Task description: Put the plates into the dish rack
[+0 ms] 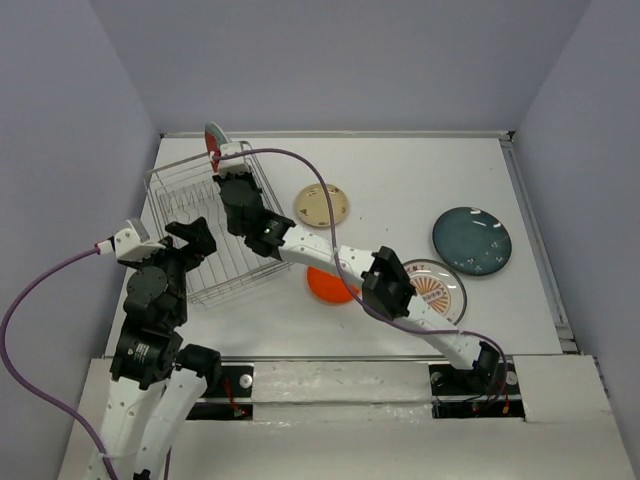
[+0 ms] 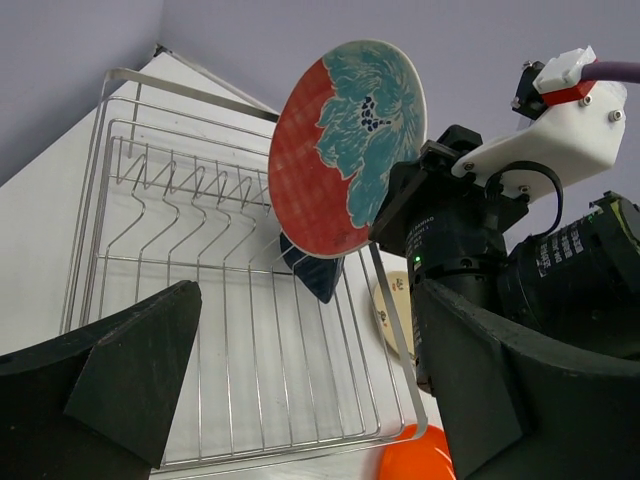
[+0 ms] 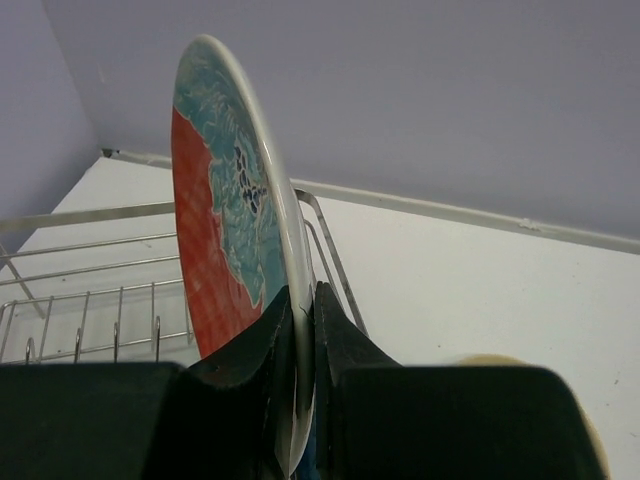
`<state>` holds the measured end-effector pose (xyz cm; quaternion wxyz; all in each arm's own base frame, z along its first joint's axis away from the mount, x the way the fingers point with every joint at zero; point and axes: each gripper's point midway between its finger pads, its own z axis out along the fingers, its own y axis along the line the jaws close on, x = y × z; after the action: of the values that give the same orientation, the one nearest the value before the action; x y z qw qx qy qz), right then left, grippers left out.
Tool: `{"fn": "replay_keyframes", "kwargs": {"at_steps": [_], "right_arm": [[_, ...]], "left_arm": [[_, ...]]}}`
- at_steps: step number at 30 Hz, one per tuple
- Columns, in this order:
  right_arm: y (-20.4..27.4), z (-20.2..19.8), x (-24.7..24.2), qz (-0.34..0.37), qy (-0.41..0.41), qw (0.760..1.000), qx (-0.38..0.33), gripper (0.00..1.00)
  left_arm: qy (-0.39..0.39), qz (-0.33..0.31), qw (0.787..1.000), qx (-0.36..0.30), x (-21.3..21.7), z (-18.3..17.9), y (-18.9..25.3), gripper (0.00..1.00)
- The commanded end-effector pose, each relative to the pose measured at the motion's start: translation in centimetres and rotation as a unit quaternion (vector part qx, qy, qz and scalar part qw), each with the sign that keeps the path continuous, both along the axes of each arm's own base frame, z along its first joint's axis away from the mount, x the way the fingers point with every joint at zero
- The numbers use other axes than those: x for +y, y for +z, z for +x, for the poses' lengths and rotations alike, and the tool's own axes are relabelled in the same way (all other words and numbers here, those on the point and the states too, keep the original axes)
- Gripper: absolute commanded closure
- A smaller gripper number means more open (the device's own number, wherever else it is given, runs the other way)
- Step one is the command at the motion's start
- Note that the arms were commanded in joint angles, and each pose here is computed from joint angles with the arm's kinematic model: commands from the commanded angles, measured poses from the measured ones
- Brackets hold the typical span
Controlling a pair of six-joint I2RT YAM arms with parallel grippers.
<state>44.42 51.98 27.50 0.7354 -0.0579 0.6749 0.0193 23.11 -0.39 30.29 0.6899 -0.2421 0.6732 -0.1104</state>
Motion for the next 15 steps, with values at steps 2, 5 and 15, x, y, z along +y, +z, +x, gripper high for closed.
{"fn": "replay_keyframes", "kwargs": {"at_steps": [2, 5, 15], "right_arm": [[2.6, -0.4, -2.0, 0.025, -0.062, 0.997, -0.044, 0.93], [5.0, -1.3, -4.7, 0.022, -0.123, 0.989, -0.077, 0.93], [4.5, -1.8, -4.3, 0.036, -0.117, 0.99, -0.067, 0.93]], "left_arm": [[0.023, -0.016, 0.999, -0.037, 0.9, -0.6, 2.7, 0.01], [0.029, -0.019, 0.999, -0.037, 1.1, -0.6, 2.8, 0.01], [0.033, -0.019, 0.999, -0.038, 1.3, -0.7, 2.9, 0.01]]}}
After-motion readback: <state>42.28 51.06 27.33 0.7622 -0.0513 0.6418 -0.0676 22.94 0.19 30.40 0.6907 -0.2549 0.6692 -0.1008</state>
